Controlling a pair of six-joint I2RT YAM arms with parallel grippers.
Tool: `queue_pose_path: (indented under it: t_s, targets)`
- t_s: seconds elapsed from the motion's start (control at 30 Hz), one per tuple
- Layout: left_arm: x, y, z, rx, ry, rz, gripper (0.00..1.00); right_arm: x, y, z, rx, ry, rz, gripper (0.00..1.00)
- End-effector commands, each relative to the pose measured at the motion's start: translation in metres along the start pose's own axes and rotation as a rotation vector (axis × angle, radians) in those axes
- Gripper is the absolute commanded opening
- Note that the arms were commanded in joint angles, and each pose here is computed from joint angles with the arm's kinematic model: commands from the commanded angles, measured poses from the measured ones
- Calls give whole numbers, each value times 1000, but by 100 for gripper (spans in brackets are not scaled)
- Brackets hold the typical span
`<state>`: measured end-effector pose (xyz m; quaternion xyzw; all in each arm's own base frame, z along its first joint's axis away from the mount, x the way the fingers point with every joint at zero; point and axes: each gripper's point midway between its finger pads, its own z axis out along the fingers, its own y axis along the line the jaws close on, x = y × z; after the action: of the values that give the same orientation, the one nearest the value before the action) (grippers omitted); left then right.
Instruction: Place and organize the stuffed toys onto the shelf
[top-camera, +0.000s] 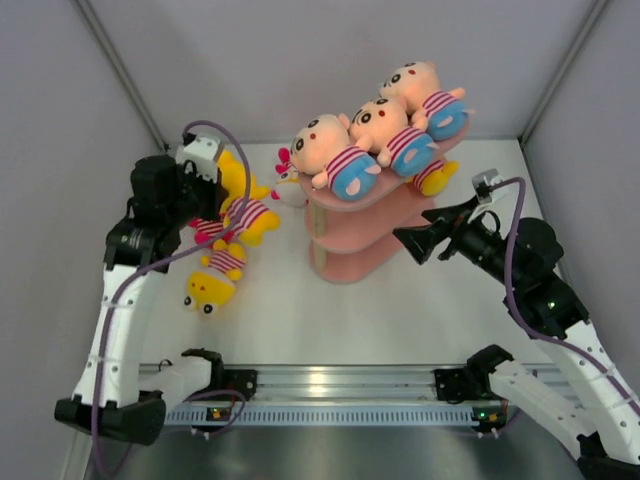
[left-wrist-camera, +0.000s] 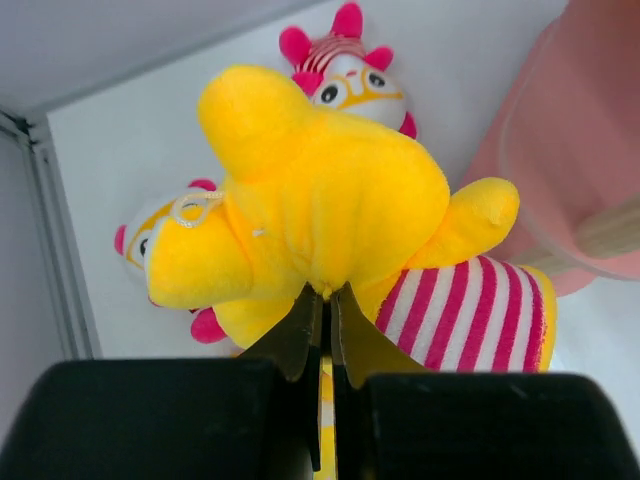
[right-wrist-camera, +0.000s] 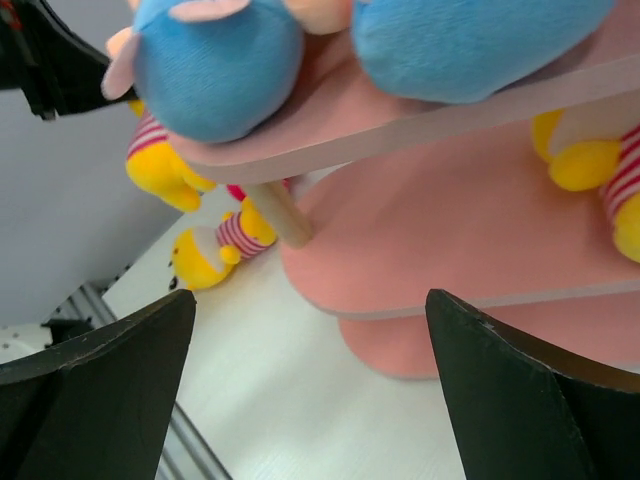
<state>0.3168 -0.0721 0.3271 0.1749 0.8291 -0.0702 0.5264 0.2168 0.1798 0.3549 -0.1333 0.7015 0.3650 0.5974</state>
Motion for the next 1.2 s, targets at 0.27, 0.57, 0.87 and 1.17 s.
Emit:
queue_pose_path:
  t_s: [0.27,0.57,0.87,1.17]
  targets:
    - [-72,-47,-177,96,-374,2,0,-45,99,-4,-414,-85,-82,96]
    - [-94,-93,-235,309,-493,69,0,-46,219,17,-745,-97,-127,96]
    - [-93,-102,-235,370,-484,67,0,-3,289,38,-864,-110,-207,99]
    - [-73,-106,-221,397,-435,67,0,0,308,40,-907,-113,-215,99]
